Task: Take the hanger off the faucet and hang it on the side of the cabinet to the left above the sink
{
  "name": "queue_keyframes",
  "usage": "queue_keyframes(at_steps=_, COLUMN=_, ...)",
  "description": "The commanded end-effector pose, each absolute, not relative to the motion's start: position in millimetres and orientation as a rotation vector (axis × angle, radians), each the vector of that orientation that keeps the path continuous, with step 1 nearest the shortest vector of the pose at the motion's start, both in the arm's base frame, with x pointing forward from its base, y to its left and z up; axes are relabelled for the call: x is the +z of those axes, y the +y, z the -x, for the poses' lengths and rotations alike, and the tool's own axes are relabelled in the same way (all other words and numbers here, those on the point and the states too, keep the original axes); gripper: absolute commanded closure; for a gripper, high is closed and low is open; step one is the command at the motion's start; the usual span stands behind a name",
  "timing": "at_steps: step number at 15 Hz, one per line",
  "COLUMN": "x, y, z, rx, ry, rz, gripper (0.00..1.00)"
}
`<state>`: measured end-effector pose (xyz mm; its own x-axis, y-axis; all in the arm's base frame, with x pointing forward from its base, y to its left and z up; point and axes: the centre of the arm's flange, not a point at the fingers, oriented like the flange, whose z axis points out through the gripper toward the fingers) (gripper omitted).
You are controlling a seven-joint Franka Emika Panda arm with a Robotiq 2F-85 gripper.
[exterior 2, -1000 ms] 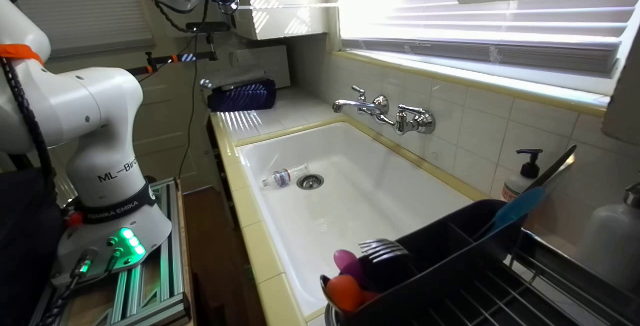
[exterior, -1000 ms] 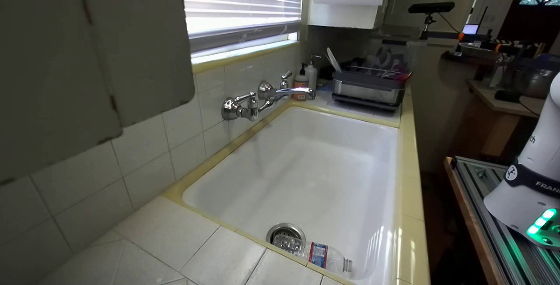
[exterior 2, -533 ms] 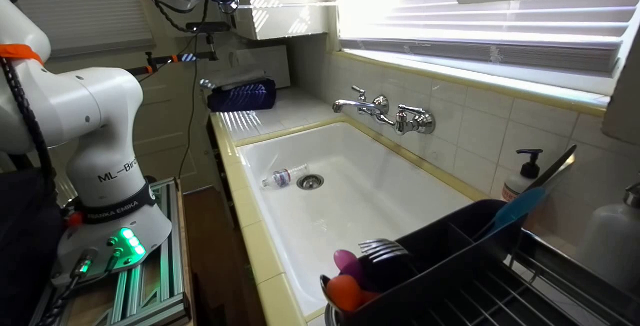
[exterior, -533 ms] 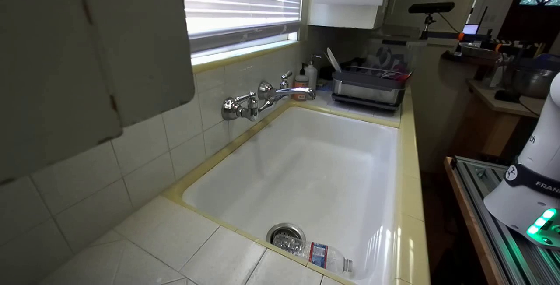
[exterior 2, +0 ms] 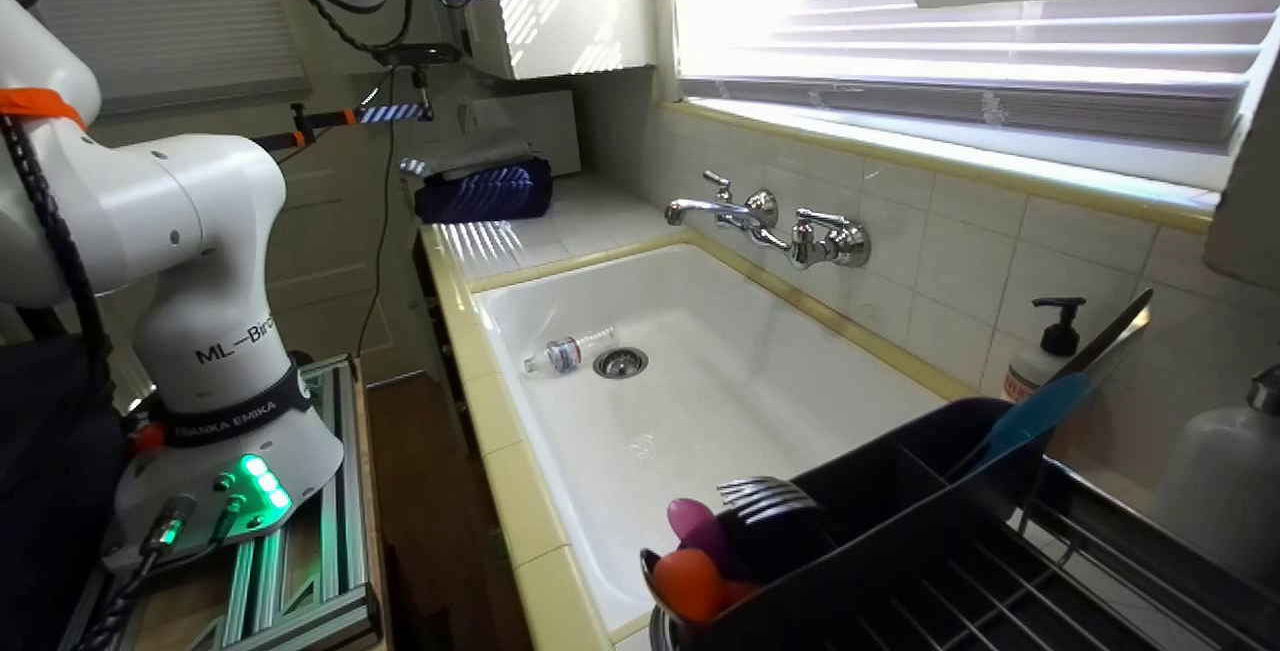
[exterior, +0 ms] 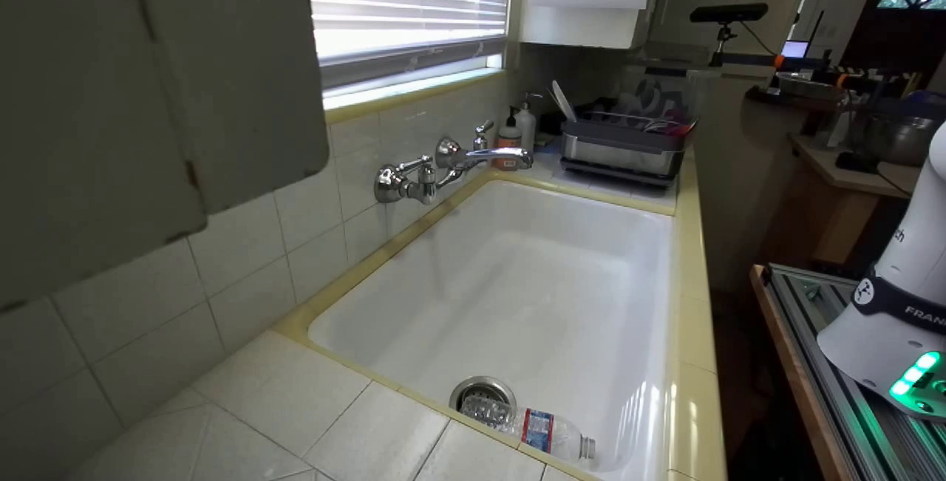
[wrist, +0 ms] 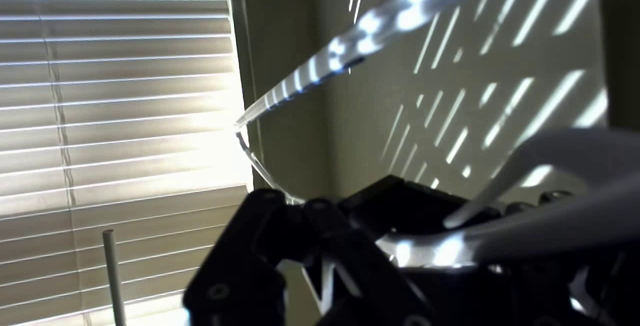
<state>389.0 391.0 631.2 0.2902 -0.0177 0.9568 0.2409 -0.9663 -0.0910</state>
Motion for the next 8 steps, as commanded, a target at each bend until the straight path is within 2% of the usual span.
queue_keyframes(at_steps=1, x=646, y=384, z=-383, rx=-1.796, ry=-0.197, rz=2.285, gripper=1.0)
queue_keyframes(at_steps=8, x=663, y=388, z=-381, rx=-1.845, ry=-0.209, rz=2.21, gripper=1.0)
